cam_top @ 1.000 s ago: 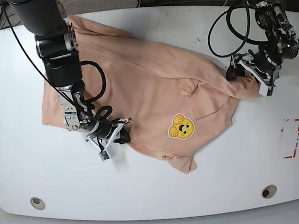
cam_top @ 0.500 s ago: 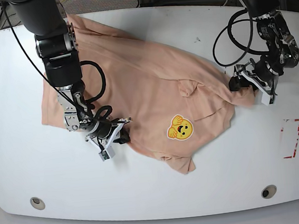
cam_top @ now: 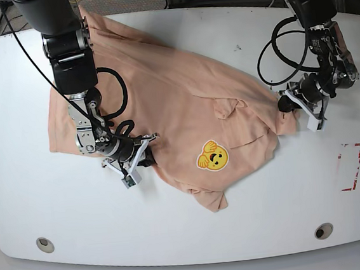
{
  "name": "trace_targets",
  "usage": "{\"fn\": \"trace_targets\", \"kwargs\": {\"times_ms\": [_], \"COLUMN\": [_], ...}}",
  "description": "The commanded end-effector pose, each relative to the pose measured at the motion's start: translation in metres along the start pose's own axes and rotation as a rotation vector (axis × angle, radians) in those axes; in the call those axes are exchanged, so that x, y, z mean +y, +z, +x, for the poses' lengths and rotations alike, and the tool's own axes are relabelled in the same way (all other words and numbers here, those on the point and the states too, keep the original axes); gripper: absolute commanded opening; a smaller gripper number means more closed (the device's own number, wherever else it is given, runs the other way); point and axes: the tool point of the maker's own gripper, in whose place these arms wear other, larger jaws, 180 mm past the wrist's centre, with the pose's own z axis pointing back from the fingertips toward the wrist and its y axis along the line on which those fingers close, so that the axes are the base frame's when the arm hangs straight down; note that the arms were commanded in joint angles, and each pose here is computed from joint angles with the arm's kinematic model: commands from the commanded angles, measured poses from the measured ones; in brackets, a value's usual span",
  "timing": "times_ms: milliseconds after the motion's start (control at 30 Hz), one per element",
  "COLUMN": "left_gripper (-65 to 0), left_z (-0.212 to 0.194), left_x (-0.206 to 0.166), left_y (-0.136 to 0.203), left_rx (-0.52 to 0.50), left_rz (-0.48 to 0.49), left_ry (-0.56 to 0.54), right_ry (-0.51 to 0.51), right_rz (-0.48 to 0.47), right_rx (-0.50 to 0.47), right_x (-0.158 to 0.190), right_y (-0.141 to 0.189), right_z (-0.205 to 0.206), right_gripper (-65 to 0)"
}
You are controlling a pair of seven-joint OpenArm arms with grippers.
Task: Fold the T-shirt properly
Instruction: 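Grasp the shirt hem corner with the left gripper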
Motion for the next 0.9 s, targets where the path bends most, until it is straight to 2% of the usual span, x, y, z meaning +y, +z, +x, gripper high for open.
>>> {"fn": "trace_targets", "kwargs": {"times_ms": [0,133,333,467,600,867], "left_gripper": [-65.0,-65.0,-65.0,-65.0,-65.0,-65.0], "left_z": [0.022,0.043,0.096,0.131,0.161,0.230], "left_x": [0.001,0.002,-0.019,-0.032,-0.043,-0.068], "left_y": [0.012,0.025,0.042,0.056,0.070,0.123], "left_rx": [-0.050,-0.090,-0.207,-0.280,-0.352,-0.492], "left_rz": [0.020,0.050,0.156,0.192,0.201,0.267], "left_ry": [-0.049,-0.114,-0.314,-0.401,-0.441,-0.530], "right_ry": [0.057,0.110,0.197,0.241,0.277,0.356], "right_rz": [-0.018,-0.034,-0.058,-0.080,-0.099,-0.168], "right_rx": [-0.084,-0.079,-0.102,-0.126,-0.159,-0.229], "right_x": [-0.006,-0.007,-0.005,-0.009,-0.013,-0.035], "right_y": [0.014,0.028,0.049,0.061,0.071,0.097], "right_z": [0.038,0.044,0.068,0.084,0.102,0.149], "right_gripper": [-65.0,-65.0,-65.0,-65.0,-65.0,-65.0]}}
